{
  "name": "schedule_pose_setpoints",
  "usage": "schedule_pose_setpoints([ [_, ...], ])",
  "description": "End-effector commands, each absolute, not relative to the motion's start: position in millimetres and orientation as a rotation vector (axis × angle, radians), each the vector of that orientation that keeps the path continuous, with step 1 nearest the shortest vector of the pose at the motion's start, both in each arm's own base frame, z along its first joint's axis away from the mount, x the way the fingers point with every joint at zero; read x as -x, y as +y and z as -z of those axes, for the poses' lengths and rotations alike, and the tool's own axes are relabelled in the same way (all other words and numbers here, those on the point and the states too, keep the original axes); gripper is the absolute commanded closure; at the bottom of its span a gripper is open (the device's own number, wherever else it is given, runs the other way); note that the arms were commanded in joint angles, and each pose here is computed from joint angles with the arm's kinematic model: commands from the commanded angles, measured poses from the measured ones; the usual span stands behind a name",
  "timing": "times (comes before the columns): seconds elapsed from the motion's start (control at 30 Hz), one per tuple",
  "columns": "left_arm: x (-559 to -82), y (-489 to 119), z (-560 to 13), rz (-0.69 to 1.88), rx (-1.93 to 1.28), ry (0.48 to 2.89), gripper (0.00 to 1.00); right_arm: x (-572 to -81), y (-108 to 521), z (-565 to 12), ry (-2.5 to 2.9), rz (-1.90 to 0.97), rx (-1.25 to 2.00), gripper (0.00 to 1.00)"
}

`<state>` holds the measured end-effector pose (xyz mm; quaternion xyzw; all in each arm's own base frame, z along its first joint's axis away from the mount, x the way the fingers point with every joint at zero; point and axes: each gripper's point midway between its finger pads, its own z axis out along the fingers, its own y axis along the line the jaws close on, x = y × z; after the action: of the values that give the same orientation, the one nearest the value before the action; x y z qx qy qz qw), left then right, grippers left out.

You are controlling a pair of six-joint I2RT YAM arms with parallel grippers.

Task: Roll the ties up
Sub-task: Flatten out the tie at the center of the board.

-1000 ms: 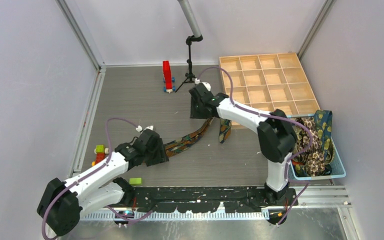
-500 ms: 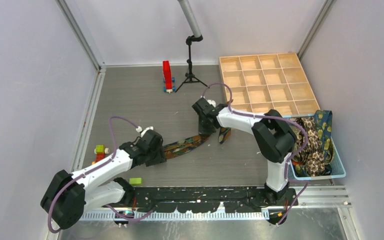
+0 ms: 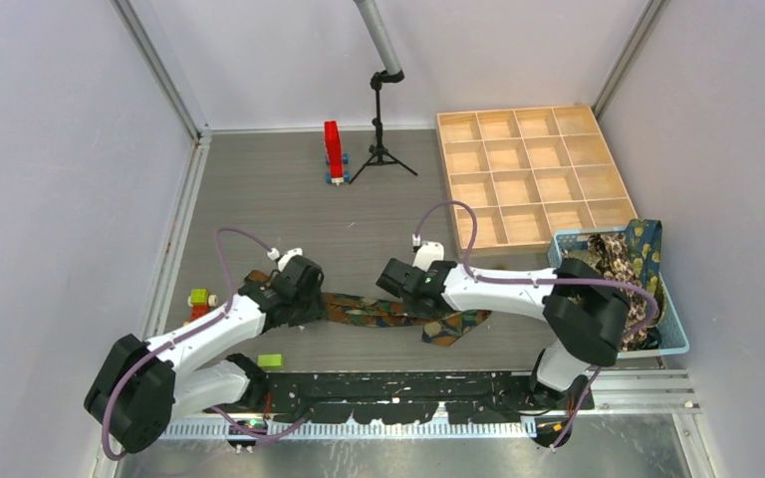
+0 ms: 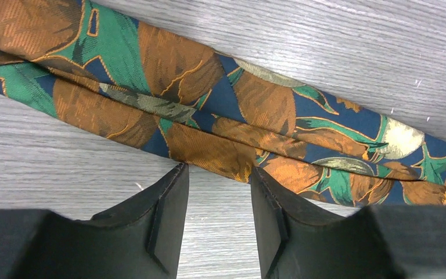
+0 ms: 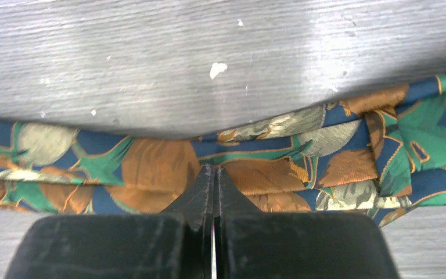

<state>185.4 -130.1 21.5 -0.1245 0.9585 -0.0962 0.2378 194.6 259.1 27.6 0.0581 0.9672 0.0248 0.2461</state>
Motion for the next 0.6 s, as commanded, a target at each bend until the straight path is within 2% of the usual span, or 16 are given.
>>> schedule_pose_setpoints([
  [0.0,-190.6,-125.6,-35.5,0.257,0.328,2.584,0.54,-201.0,263.6,-68.2,2.491,-0.163,-0.283,0.99],
  [0.1,-193.7,-128.8,-57.0,0.302,0.310,2.543,0.51,-206.2,256.4,-97.1,2.429,-0.186,-0.284,0.83],
  [0.23,-202.7,-131.4,-90.6,0.314,0.262,2.492,0.50,-208.4,235.6,-125.0,2.361,-0.229,-0.360,0.44],
  [0.33,-208.9,-141.1,-102.6,0.342,0.213,2.491,0.50,-199.9,211.6,-134.4,2.318,-0.270,-0.486,0.27],
  [0.43,-217.5,-150.6,-102.6,0.362,0.197,2.493,0.49,-190.2,182.1,-133.3,2.253,-0.316,-0.655,0.18],
  [0.57,-229.1,-164.9,-99.8,0.394,0.176,2.502,0.49,-180.9,143.6,-118.3,2.150,-0.419,-0.905,0.14],
])
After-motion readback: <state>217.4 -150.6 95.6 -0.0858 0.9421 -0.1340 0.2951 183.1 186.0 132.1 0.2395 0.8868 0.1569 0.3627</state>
